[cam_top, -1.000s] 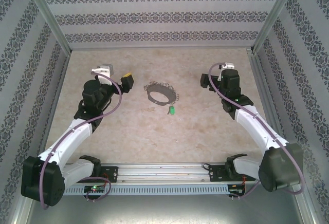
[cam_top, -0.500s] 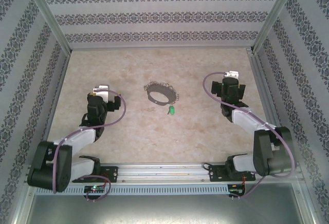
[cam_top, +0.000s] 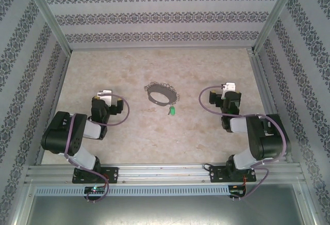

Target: Put the keys on the keyring

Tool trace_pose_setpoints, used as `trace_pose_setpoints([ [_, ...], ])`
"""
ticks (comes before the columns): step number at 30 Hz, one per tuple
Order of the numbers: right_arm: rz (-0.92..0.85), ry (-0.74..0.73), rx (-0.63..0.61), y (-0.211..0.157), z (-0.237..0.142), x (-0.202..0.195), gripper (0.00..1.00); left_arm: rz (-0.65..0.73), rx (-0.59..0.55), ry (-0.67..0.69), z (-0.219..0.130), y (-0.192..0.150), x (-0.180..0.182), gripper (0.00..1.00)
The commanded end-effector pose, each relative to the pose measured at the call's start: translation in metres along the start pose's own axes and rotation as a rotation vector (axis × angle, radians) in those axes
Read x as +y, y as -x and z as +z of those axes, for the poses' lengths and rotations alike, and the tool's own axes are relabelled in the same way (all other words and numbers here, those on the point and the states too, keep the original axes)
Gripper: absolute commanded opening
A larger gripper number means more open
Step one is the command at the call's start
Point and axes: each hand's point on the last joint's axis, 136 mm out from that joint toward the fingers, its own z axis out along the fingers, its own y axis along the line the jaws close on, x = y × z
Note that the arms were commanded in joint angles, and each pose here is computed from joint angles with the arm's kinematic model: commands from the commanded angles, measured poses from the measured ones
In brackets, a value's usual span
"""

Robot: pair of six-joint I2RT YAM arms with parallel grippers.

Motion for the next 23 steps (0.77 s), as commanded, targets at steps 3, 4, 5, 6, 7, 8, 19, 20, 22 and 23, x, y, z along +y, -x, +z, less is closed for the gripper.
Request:
trace_pose_setpoints([
  [3, 0.032, 0.101, -0.098, 0.0265, -0.0005, 0.0101, 0.98, -0.073, -0.016, 0.061, 0.0115, 0.0205, 0.0232, 1.00],
  [4, 0.021, 0.089, -0.085, 0.0261, -0.0013, 0.0090, 0.98, -0.074, -0.010, 0.061, 0.0114, 0.0202, 0.0233, 1.00],
  [5, 0.014, 0.073, -0.106, 0.0278, -0.0025, 0.0095, 0.98, -0.073, -0.009, 0.063, 0.0115, 0.0195, 0.0235, 1.00],
  [6, 0.005, 0.056, -0.118, 0.0277, -0.0038, 0.0095, 0.98, -0.077, -0.017, 0.074, 0.0110, 0.0207, 0.0254, 1.00],
  [7, -0.002, 0.045, -0.113, 0.0269, -0.0047, 0.0098, 0.98, -0.082, -0.017, 0.088, 0.0105, 0.0207, 0.0278, 1.00],
  [8, -0.001, 0.049, -0.111, 0.0269, -0.0045, 0.0108, 0.98, -0.084, -0.016, 0.092, 0.0104, 0.0200, 0.0285, 1.00],
  [19, 0.024, 0.090, -0.089, 0.0259, -0.0002, 0.0097, 0.98, -0.083, -0.019, 0.091, 0.0101, 0.0205, 0.0282, 1.00],
  [20, 0.025, 0.089, -0.089, 0.0260, 0.0001, 0.0095, 0.98, -0.083, -0.019, 0.092, 0.0101, 0.0204, 0.0284, 1.00],
  [22, 0.025, 0.090, -0.092, 0.0265, -0.0004, 0.0095, 0.98, -0.083, -0.020, 0.090, 0.0099, 0.0204, 0.0280, 1.00],
  [23, 0.023, 0.092, -0.095, 0.0263, -0.0011, 0.0100, 0.98, -0.082, -0.020, 0.090, 0.0098, 0.0202, 0.0279, 1.00],
])
